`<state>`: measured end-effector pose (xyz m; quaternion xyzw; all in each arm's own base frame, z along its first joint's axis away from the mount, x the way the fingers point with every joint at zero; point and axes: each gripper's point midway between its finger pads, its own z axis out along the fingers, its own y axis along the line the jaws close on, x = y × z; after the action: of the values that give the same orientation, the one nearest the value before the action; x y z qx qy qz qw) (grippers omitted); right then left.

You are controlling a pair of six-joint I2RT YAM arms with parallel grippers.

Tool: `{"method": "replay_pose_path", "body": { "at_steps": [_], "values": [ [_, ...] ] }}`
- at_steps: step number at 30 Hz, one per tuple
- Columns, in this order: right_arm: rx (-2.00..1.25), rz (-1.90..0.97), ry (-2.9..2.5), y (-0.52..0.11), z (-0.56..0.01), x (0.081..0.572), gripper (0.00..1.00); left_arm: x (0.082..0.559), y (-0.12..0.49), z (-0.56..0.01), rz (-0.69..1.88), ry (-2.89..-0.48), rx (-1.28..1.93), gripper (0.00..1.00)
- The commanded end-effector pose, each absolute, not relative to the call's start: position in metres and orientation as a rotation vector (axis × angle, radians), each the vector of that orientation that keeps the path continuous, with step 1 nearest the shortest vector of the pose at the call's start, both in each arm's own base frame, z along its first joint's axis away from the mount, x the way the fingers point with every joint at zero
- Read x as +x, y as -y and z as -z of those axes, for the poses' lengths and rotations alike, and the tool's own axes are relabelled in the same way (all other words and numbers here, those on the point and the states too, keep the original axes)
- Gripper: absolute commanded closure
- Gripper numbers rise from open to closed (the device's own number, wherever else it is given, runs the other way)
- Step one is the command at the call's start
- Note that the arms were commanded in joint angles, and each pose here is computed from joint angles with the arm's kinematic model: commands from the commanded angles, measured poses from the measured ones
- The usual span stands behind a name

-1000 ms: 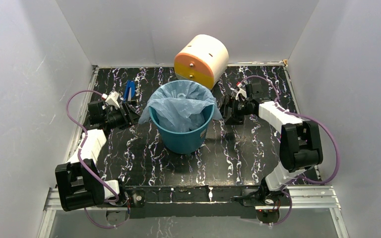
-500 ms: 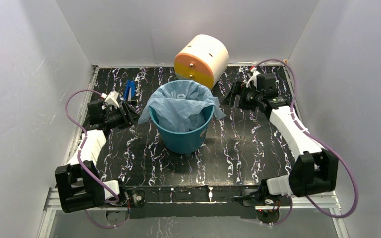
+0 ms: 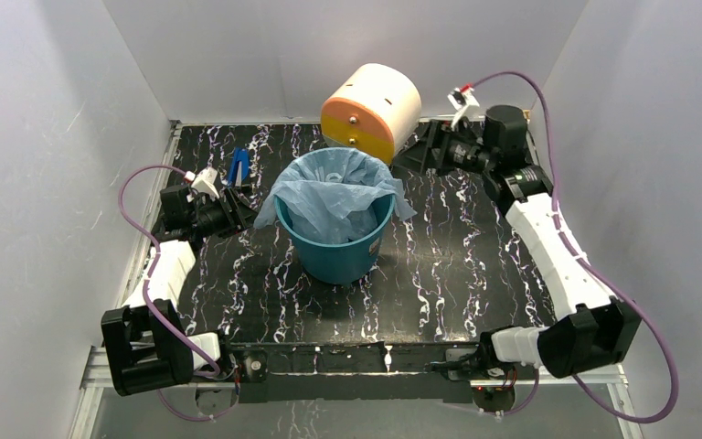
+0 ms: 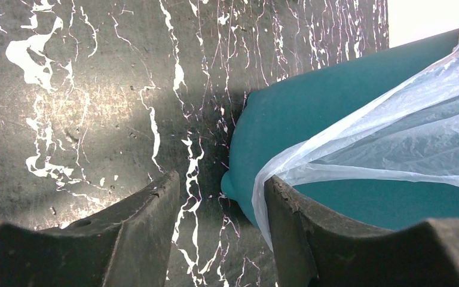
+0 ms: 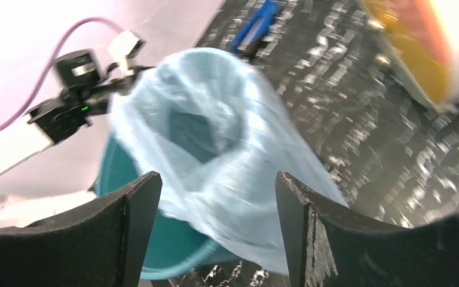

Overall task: Put the trash bags into the trash bin
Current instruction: Place the trash bag in the trash bin.

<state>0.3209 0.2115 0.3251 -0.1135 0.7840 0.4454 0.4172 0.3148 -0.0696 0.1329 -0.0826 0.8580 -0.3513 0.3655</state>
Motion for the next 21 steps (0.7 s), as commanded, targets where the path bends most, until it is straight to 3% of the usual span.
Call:
{"method": "replay_pose_path", "body": {
  "at_steps": [1, 17, 21],
  "values": [
    [-0.588, -1.265, -1.828, -0.267, -0.379, 0.286, 0.23, 0.313, 0.070, -0.139, 0.895, -2.178, -0.187, 0.47],
    [-0.898, -1.307, -2.052, -0.366, -0.334, 0.268, 0.19, 0.312, 0.069, -0.137, 0.889, -2.179, -0.194, 0.47],
    [-1.076, -1.611, -1.879, -0.379, -0.363, 0.223, 0.17, 0.312, 0.069, -0.136, 0.892, -2.183, -0.199, 0.47]
  ]
}}
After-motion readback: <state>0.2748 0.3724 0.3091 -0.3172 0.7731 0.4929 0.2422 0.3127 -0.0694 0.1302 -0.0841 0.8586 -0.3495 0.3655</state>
